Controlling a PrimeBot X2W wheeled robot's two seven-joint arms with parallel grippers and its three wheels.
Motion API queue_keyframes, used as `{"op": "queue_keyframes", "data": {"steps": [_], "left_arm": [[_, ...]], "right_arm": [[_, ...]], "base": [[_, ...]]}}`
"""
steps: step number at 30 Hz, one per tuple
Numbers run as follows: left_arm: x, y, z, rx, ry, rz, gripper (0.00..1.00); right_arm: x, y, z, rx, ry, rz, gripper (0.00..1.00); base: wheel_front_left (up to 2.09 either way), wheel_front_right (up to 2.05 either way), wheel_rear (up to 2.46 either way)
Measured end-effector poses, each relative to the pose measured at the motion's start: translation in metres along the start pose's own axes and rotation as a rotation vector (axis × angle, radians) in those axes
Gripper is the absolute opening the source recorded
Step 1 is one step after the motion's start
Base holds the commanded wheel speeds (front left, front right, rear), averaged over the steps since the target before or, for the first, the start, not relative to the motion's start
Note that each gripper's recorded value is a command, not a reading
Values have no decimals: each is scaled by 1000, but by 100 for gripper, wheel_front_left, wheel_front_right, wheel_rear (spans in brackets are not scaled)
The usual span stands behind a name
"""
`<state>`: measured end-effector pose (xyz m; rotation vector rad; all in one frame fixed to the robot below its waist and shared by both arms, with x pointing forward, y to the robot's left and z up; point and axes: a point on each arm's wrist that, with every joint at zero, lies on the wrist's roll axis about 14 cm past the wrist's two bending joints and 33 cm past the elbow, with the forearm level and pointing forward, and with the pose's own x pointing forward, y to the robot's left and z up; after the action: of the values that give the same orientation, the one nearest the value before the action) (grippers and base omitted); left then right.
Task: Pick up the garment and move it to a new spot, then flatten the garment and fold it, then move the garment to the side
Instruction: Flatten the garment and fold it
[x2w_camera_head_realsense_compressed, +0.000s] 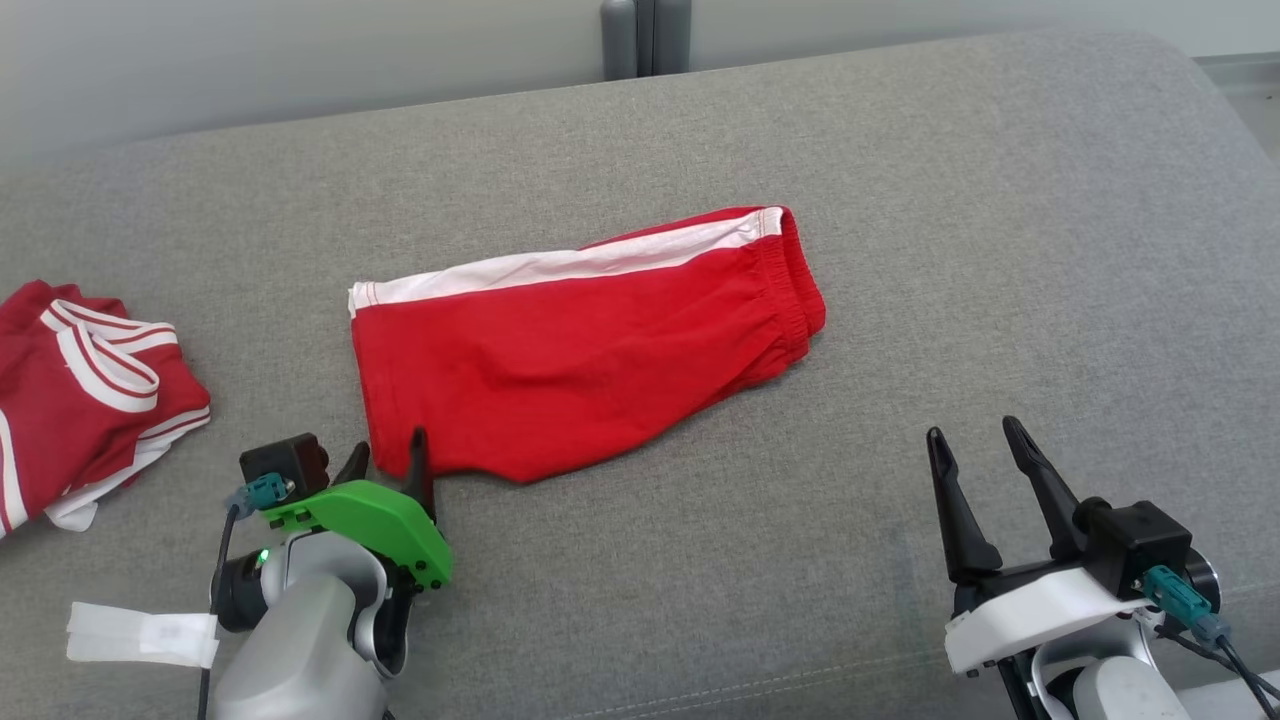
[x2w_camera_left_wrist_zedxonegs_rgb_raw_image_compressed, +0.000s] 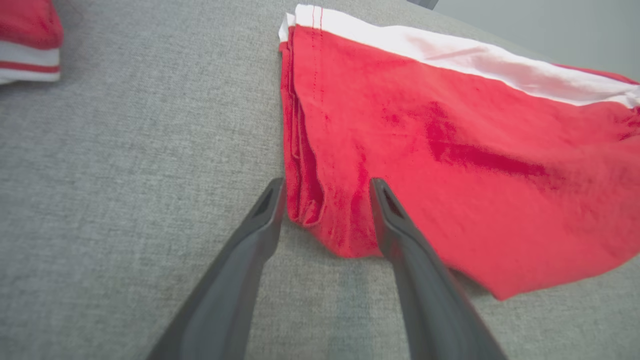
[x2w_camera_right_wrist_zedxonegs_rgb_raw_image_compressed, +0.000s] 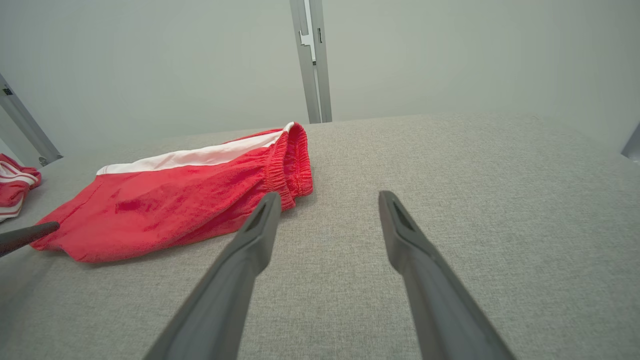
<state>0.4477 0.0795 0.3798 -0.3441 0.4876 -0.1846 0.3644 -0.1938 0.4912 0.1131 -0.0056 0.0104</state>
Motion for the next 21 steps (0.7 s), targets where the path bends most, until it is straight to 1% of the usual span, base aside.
{"op": "queue_keyframes", "data": {"steps": [7,9,11,16,21], "left_arm": [[-14,-3,43,69,-182,-23,100],[-25,-7,73,73,-292,-35,100],[-40,-8,87,75,-370,-42,100],[-89,2,103,38,-513,-7,100],[-129,11,98,61,-575,18,100]], "right_arm": [[0,8,1,11,4,25,100],[0,9,-1,18,14,28,100],[0,12,-4,27,34,37,100],[1,20,-7,27,58,61,100],[5,31,-2,19,46,97,100]], "base": [[0,0,0],[0,0,0],[0,0,0],[0,0,0],[0,0,0]]}}
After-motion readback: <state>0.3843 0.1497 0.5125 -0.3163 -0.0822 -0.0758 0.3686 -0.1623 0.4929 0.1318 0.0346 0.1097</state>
